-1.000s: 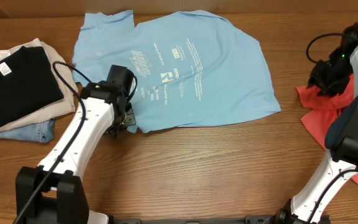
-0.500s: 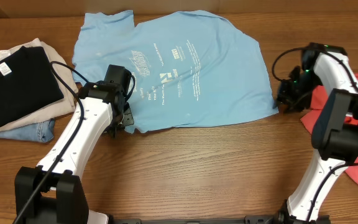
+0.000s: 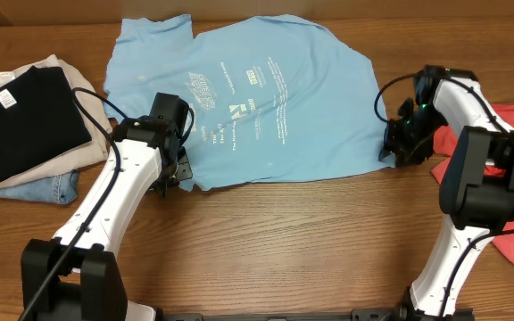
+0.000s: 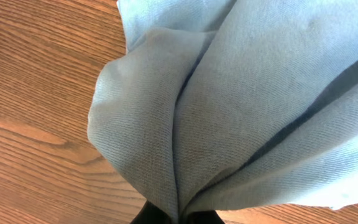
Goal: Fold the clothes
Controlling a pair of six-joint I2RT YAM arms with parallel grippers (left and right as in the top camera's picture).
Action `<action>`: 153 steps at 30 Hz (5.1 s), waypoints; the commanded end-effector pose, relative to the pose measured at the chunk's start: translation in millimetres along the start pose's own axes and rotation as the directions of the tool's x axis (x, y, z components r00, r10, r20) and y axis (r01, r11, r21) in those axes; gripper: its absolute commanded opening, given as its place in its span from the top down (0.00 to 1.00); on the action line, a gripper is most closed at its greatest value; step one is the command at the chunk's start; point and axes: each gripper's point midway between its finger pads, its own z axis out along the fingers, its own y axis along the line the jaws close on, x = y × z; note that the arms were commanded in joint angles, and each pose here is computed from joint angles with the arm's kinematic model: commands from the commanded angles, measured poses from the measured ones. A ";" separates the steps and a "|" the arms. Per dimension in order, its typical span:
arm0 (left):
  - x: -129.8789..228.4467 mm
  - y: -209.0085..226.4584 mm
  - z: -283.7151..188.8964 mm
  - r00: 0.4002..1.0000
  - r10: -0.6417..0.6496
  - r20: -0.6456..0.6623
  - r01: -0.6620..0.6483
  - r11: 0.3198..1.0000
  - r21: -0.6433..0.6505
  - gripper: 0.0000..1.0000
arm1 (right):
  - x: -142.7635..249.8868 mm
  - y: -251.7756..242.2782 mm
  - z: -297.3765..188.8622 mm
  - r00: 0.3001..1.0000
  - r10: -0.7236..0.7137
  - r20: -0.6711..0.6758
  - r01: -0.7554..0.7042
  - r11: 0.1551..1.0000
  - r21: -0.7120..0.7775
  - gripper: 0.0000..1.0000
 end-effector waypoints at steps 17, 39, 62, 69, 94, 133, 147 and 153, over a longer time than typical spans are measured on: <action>-0.2 8.2 -4.0 1.000 0.021 -0.002 -0.021 0.999 -0.029 0.96 | -4.0 -7.2 -1.2 0.998 0.024 0.050 -0.025 1.000 0.017 0.96; -3.7 34.8 -120.1 0.972 0.235 0.024 -0.234 0.972 -0.018 0.96 | 44.6 22.9 -230.4 0.833 -0.048 0.551 0.075 0.997 -0.028 0.96; -73.7 -54.7 -7.6 0.976 0.212 0.046 -0.217 0.952 0.216 0.24 | 47.2 21.5 -224.3 0.849 -0.046 0.526 0.070 0.997 -0.025 0.95; -38.2 -70.4 -14.4 0.968 0.239 -0.081 -0.202 0.926 0.320 0.32 | 46.5 21.7 -224.8 0.847 -0.046 0.529 0.070 0.997 -0.026 0.95; -68.0 -102.6 40.3 0.973 0.229 0.013 -0.226 0.949 0.219 0.53 | 47.0 21.4 -224.5 0.849 -0.046 0.527 0.069 0.997 -0.025 0.94; -60.8 -93.6 60.7 0.973 0.230 0.002 -0.227 0.960 0.165 0.96 | 47.7 21.2 -224.0 0.851 -0.045 0.524 0.069 0.997 -0.025 0.92; -89.0 -22.5 -131.0 0.964 0.175 0.202 -0.215 0.956 0.197 0.96 | 47.2 21.5 -224.7 0.849 -0.045 0.527 0.069 0.997 -0.026 0.93; -101.5 56.6 -217.3 0.914 -0.019 0.406 -0.092 0.963 0.253 0.96 | 55.0 24.2 -245.2 0.825 -0.040 0.563 0.072 0.997 -0.034 0.93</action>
